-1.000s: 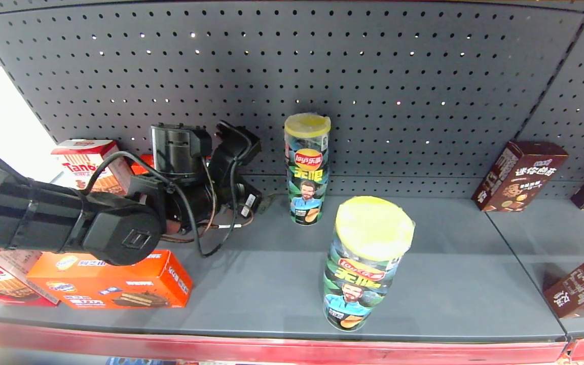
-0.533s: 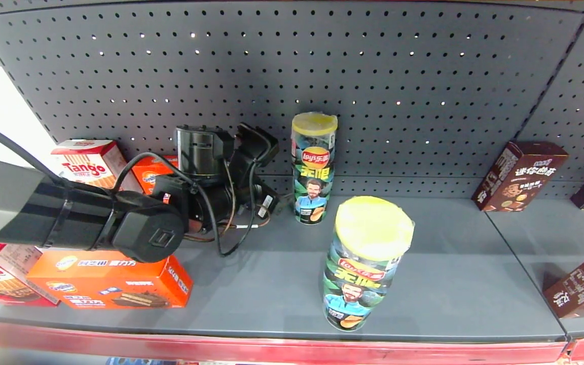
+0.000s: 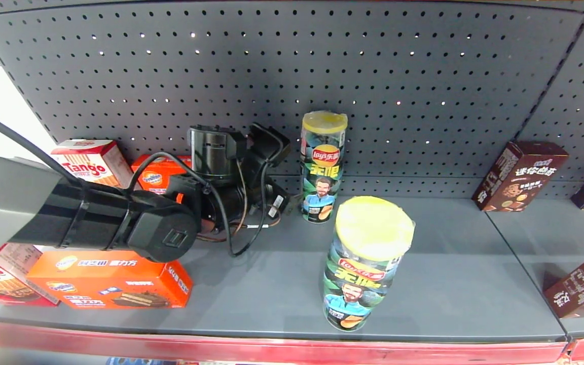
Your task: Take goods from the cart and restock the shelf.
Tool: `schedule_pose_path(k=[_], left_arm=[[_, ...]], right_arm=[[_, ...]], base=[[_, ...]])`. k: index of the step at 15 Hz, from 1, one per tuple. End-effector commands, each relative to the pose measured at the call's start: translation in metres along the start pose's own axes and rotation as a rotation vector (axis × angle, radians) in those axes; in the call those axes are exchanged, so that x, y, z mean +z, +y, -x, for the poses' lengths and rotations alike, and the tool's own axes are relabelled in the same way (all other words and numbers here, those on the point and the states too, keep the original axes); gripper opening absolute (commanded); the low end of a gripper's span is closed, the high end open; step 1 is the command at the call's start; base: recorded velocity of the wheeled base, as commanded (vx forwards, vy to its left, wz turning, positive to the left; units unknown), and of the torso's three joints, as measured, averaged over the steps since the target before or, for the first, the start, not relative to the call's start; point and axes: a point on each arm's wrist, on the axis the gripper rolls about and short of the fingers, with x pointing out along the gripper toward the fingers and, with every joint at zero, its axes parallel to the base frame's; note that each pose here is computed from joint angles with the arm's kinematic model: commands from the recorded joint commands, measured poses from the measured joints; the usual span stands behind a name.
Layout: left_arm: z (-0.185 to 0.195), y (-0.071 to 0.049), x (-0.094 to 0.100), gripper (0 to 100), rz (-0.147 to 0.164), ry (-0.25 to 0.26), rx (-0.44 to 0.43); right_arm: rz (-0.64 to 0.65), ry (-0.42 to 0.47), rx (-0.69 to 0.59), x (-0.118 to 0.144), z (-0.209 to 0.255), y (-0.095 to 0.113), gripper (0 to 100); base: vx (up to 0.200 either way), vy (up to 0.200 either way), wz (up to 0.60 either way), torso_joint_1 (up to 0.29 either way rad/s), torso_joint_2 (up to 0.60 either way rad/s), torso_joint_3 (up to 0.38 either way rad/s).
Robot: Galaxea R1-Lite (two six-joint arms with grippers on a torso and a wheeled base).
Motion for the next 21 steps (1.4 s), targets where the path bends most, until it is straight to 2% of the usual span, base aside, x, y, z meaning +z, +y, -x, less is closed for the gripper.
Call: schedule_pose_path(k=[1, 8, 10, 11, 12, 13, 14, 16, 18, 20, 21], left_arm=[[-0.002, -0.003, -0.001, 100, -0.002, 0.003, -0.007], [-0.003, -0.005, 0.001, 100, -0.001, -0.005, -0.010], [0.001, -0.001, 0.002, 100, -0.001, -0.009, 0.001], [0.012, 0.005, 0.009, 100, 0.003, -0.028, 0.021], [0.012, 0.005, 0.009, 100, 0.003, -0.028, 0.021], [0.037, 0.023, 0.016, 100, 0.006, -0.051, 0.071], [0.037, 0.023, 0.016, 100, 0.006, -0.051, 0.071], [0.070, 0.035, 0.036, 100, 0.011, -0.114, 0.106], [0.085, 0.038, 0.042, 100, 0.013, -0.138, 0.121], [0.116, 0.042, 0.049, 100, 0.028, -0.175, 0.186], [0.128, 0.041, 0.048, 100, 0.028, -0.186, 0.190]], right_arm=[[0.000, 0.002, 0.001, 0.000, 0.000, 0.000, 100], [0.000, 0.002, 0.001, 0.000, 0.000, 0.000, 100], [0.000, 0.002, 0.001, 0.000, 0.000, 0.000, 100], [0.000, 0.002, 0.001, 0.000, 0.000, 0.000, 100], [0.000, 0.002, 0.001, 0.000, 0.000, 0.000, 100], [0.000, 0.002, 0.001, 0.000, 0.000, 0.000, 100], [0.000, 0.002, 0.001, 0.000, 0.000, 0.000, 100], [0.000, 0.002, 0.001, 0.000, 0.000, 0.000, 100], [0.000, 0.002, 0.001, 0.000, 0.000, 0.000, 100], [0.000, 0.002, 0.001, 0.000, 0.000, 0.000, 100], [0.000, 0.002, 0.001, 0.000, 0.000, 0.000, 100]], base=[[0.000, 0.000, 0.00, 0.000, 0.00, 0.000], [0.000, 0.000, 0.00, 0.000, 0.00, 0.000], [0.000, 0.000, 0.00, 0.000, 0.00, 0.000], [0.000, 0.000, 0.00, 0.000, 0.00, 0.000], [0.000, 0.000, 0.00, 0.000, 0.00, 0.000], [0.000, 0.000, 0.00, 0.000, 0.00, 0.000], [0.000, 0.000, 0.00, 0.000, 0.00, 0.000], [0.000, 0.000, 0.00, 0.000, 0.00, 0.000], [0.000, 0.000, 0.00, 0.000, 0.00, 0.000], [0.000, 0.000, 0.00, 0.000, 0.00, 0.000], [0.000, 0.000, 0.00, 0.000, 0.00, 0.000]])
